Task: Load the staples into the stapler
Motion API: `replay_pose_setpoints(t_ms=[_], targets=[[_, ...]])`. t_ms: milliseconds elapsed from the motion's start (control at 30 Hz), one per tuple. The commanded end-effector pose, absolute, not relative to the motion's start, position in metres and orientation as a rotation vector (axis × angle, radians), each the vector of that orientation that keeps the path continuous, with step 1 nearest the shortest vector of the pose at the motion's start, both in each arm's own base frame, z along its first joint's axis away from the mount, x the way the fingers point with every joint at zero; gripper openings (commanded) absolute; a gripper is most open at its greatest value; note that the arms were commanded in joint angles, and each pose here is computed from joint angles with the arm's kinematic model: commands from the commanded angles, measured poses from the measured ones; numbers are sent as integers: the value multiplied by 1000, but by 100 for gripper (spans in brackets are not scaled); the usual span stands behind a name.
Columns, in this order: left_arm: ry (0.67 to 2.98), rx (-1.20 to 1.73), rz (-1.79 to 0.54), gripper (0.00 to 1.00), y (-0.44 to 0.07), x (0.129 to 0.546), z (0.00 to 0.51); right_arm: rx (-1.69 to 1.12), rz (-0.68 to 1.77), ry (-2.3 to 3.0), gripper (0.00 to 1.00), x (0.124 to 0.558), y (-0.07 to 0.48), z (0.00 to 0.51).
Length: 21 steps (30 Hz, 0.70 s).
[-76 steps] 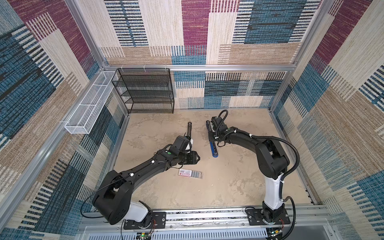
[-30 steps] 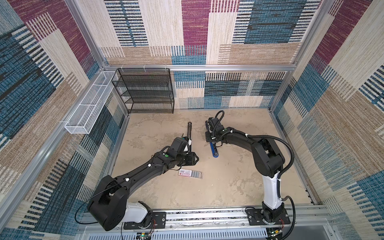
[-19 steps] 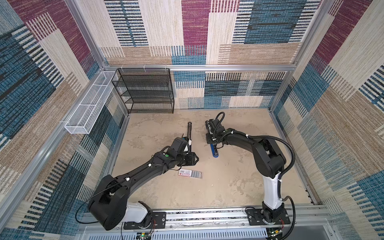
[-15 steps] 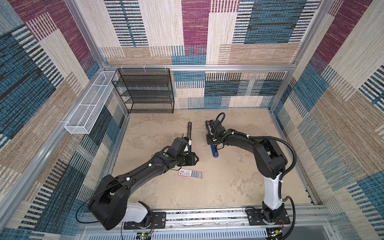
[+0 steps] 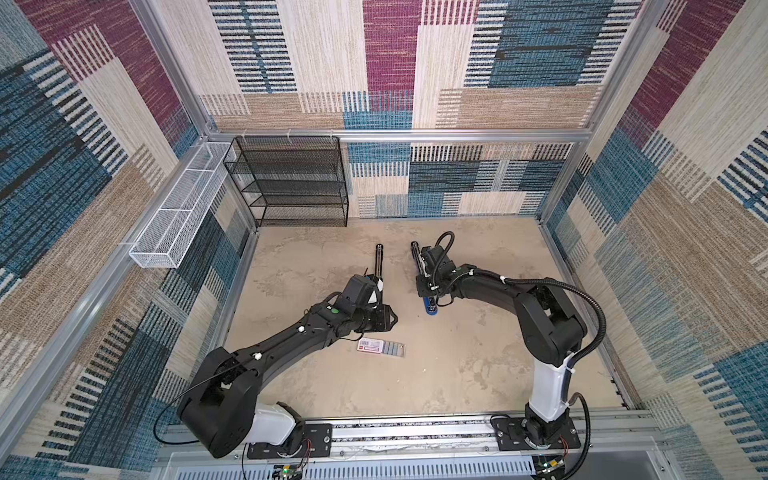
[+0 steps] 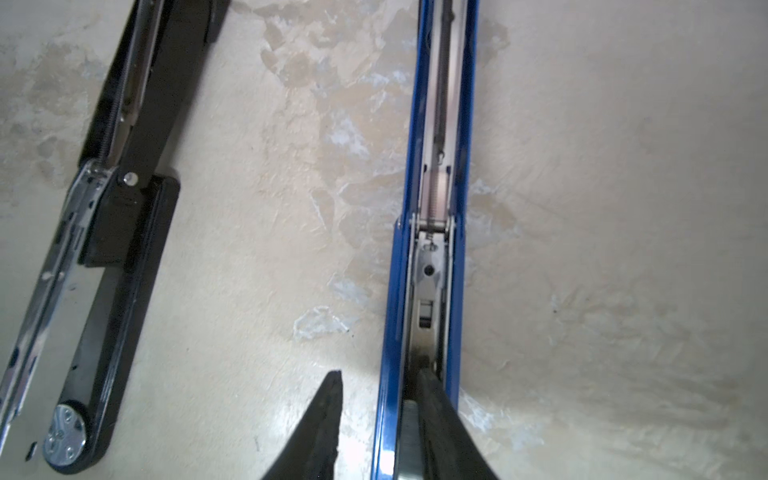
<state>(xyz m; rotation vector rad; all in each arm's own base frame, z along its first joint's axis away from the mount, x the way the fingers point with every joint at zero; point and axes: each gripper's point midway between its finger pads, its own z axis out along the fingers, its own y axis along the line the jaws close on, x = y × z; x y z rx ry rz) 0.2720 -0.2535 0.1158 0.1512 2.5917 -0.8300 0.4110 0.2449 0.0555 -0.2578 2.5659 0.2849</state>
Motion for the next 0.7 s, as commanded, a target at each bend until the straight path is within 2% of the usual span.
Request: replay_pose_setpoints(t_ms=[0,500,600,667], targets=[[2581,133,-836,47,-254,275,117,-252,301,2600,33,398,243,54],[2582,130,-839,47,-254,274,117,-281,334,2647,33,355,236,59],[2581,129,-839,47,-254,274,117,-269,335,2617,36,356,234,72],[2575,129,-837,47,-254,275,118,-255,323,2590,42,359,231,83]])
